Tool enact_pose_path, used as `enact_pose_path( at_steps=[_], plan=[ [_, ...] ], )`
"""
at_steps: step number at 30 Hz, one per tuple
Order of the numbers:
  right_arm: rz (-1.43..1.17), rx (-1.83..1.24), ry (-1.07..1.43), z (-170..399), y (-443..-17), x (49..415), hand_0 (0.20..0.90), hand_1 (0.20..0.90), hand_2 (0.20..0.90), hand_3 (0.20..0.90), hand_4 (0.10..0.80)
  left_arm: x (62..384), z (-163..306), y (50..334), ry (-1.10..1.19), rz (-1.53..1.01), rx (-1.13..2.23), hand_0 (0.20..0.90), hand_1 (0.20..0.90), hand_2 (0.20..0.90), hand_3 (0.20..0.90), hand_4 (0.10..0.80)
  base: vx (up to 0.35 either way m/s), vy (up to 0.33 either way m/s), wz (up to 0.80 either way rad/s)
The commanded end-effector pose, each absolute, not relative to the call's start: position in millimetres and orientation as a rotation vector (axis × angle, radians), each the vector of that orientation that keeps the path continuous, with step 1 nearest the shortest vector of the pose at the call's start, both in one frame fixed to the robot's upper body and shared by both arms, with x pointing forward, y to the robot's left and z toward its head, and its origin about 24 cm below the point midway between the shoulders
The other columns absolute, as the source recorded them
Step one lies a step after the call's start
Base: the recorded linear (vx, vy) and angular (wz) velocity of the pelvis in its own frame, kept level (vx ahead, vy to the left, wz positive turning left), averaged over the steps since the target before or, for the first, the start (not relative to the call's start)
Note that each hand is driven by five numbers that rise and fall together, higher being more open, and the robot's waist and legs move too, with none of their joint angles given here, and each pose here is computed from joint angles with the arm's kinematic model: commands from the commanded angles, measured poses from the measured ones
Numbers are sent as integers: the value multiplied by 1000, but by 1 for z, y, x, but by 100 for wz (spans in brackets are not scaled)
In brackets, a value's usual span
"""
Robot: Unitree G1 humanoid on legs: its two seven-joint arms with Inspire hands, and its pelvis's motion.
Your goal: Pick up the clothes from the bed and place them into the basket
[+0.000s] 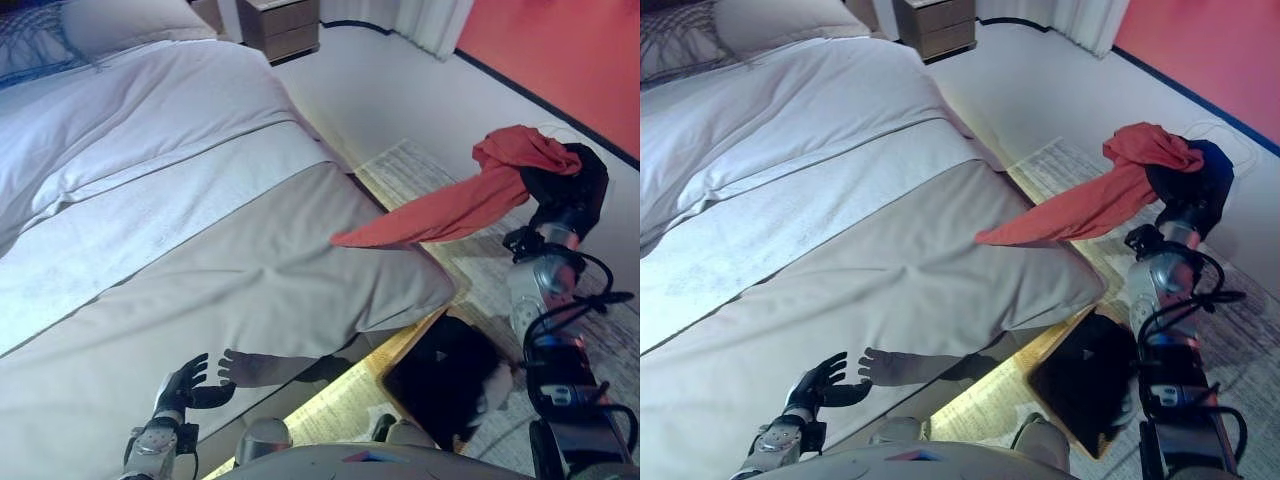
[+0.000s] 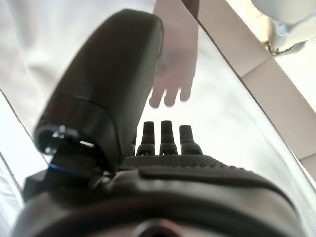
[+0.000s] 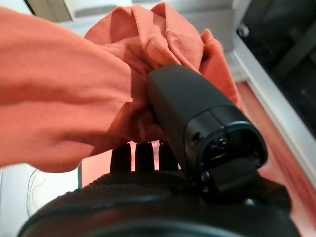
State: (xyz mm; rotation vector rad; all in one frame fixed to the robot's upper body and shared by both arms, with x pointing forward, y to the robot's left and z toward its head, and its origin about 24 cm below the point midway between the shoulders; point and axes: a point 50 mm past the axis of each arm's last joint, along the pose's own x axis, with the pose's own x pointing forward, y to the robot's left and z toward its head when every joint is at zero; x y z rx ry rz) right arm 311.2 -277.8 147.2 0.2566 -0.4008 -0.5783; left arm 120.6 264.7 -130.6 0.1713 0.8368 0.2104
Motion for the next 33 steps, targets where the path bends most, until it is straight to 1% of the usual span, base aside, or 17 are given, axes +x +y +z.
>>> enact_pose_path(
  at_steps=[1, 4, 10, 14, 16, 21, 23, 33],
  plan=[
    [-541, 282, -796, 234, -273, 308, 300, 300, 300, 200, 100, 139, -120, 268, 732, 262, 161, 900, 900, 900, 900, 800, -171, -348, -152],
    [-536, 269, -752, 239, -278, 310, 300, 300, 300, 200, 100, 144, -120, 260, 723, 207, 167, 900, 900, 900, 900, 800, -89, -234, -88],
    [-499, 238, -590, 222, -288, 322, 300, 300, 300, 200, 100, 146, -121, 251, 706, 207, 156, 900, 900, 900, 900, 800, -54, -66, -30],
    [-473, 216, -482, 196, -274, 331, 300, 300, 300, 200, 100, 138, -124, 253, 719, 225, 146, 900, 900, 900, 900, 800, -43, -15, -57],
    [-505, 218, -396, 168, -273, 330, 300, 300, 300, 200, 100, 134, -126, 253, 740, 224, 168, 900, 900, 900, 900, 800, 17, 30, -37],
    [-556, 218, -268, 131, -281, 320, 300, 300, 300, 200, 100, 137, -123, 264, 748, 256, 198, 900, 900, 900, 900, 800, 18, 14, 4],
    [-560, 220, -244, 124, -282, 319, 300, 300, 300, 200, 100, 139, -122, 265, 744, 258, 195, 900, 900, 900, 900, 800, -16, 9, 4],
    [-540, 224, -153, 99, -273, 319, 300, 300, 300, 200, 100, 142, -122, 252, 720, 200, 159, 900, 900, 900, 900, 800, -17, 1, 4]
  ],
)
